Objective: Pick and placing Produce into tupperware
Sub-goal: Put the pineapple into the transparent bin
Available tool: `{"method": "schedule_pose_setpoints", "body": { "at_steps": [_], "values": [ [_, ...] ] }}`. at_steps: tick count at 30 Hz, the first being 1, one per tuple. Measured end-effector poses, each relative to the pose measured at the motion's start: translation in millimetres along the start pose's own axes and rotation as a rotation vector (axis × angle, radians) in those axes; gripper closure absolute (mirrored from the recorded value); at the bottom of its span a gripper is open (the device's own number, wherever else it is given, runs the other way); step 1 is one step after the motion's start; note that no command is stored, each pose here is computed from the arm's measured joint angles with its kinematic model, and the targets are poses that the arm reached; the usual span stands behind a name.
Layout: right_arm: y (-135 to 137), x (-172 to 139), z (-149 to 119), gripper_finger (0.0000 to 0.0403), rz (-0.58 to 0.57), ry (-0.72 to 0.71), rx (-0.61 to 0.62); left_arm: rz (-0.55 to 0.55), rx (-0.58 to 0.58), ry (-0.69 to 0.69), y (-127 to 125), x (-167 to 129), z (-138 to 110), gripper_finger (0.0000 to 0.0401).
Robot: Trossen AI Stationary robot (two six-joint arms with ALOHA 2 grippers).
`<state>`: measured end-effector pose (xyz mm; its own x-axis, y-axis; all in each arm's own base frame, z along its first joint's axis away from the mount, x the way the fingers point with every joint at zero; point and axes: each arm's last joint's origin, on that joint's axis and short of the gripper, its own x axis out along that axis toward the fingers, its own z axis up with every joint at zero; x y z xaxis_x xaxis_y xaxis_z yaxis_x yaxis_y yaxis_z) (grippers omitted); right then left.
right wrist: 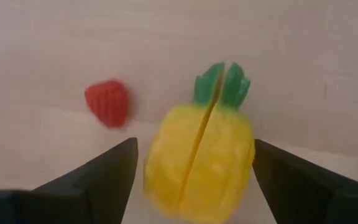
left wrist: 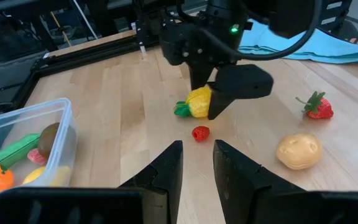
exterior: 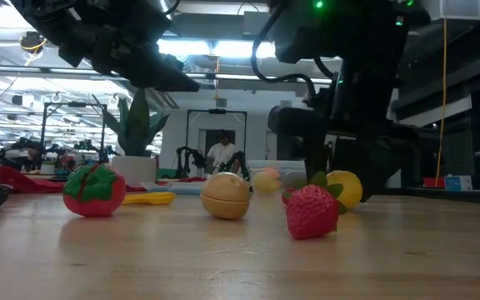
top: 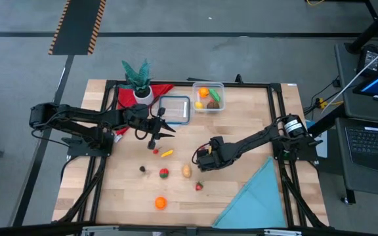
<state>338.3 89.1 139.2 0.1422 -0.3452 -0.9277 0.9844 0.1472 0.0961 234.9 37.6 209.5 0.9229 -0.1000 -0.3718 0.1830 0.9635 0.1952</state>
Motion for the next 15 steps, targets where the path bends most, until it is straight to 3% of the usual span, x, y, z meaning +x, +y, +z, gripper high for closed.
{"method": "schedule_pose_setpoints", "body": {
  "at_steps": [15],
  "values": [
    [0.1, 2.9, 5.9, 0.0099, -0.019, 0.048, 0.0, -0.007, 0.019, 0.021, -0.7, 0.0, -2.1, 0.0319]
  ]
}}
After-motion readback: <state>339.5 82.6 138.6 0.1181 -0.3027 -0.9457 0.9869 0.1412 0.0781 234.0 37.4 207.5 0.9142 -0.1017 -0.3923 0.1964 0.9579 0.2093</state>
